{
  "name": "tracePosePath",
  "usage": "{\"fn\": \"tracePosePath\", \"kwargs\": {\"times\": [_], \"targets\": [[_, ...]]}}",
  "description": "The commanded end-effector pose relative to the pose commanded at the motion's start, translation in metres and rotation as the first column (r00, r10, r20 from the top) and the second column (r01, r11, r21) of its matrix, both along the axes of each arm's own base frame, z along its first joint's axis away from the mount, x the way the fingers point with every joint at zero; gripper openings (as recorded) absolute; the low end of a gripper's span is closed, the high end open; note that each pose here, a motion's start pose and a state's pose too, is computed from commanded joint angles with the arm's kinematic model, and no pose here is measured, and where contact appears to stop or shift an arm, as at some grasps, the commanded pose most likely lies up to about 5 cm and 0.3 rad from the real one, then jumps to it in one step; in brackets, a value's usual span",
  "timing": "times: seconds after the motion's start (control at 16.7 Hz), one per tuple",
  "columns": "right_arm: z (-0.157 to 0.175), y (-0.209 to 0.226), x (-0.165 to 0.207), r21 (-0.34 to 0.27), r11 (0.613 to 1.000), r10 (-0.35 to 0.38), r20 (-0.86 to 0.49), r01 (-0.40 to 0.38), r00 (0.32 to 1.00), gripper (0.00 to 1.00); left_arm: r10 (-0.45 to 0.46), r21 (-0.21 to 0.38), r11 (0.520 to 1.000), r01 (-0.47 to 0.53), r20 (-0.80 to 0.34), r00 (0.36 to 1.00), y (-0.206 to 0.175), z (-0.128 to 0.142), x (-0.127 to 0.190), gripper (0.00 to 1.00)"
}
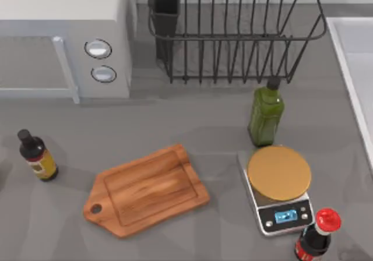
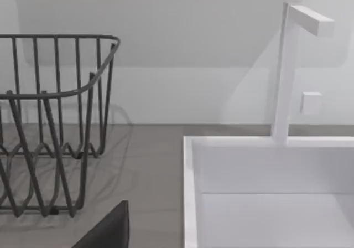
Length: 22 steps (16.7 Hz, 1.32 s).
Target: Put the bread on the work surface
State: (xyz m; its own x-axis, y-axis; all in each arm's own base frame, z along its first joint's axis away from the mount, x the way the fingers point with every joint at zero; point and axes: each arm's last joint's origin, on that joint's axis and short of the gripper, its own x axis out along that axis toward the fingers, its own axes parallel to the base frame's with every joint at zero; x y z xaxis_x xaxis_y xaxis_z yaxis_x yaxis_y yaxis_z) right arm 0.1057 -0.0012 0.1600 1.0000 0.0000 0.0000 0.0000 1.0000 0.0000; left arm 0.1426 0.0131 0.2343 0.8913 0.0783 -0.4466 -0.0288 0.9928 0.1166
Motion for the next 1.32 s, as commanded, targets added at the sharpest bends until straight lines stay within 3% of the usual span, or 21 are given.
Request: {"fn": "tracePosePath", "kwargs": {"times": [0.24,0.42,0.6,0.78,0.9,1.32], "targets": [[0.000,0.000,0.000,0.000,1.000,0.000,0.000,0.000,1.000,1.00,0.023,0.019,1.000,-0.017,-0.361,0.932,0.020,0.016,0.063,1.00],[0.000,0.000,0.000,0.000,1.000,0.000,0.000,0.000,1.000,1.00,0.018,0.010,1.000,-0.015,-0.597,0.802,0.040,0.005,0.113,1.00],[0.000,0.000,0.000,0.000,1.000,0.000,0.000,0.000,1.000,1.00,-0.010,-0.019,1.000,-0.006,-0.765,0.644,0.059,-0.019,0.150,1.00],[0.000,0.000,0.000,0.000,1.000,0.000,0.000,0.000,1.000,1.00,-0.050,-0.055,0.998,0.005,-0.857,0.512,0.072,-0.040,0.170,1.00],[0.000,0.000,0.000,0.000,1.000,0.000,0.000,0.000,1.000,1.00,-0.071,-0.073,0.997,0.013,-0.885,0.460,0.076,-0.048,0.176,1.00],[0.000,0.000,0.000,0.000,1.000,0.000,0.000,0.000,1.000,1.00,-0.078,-0.078,0.997,0.019,-0.891,0.447,0.075,-0.050,0.178,1.00]]}}
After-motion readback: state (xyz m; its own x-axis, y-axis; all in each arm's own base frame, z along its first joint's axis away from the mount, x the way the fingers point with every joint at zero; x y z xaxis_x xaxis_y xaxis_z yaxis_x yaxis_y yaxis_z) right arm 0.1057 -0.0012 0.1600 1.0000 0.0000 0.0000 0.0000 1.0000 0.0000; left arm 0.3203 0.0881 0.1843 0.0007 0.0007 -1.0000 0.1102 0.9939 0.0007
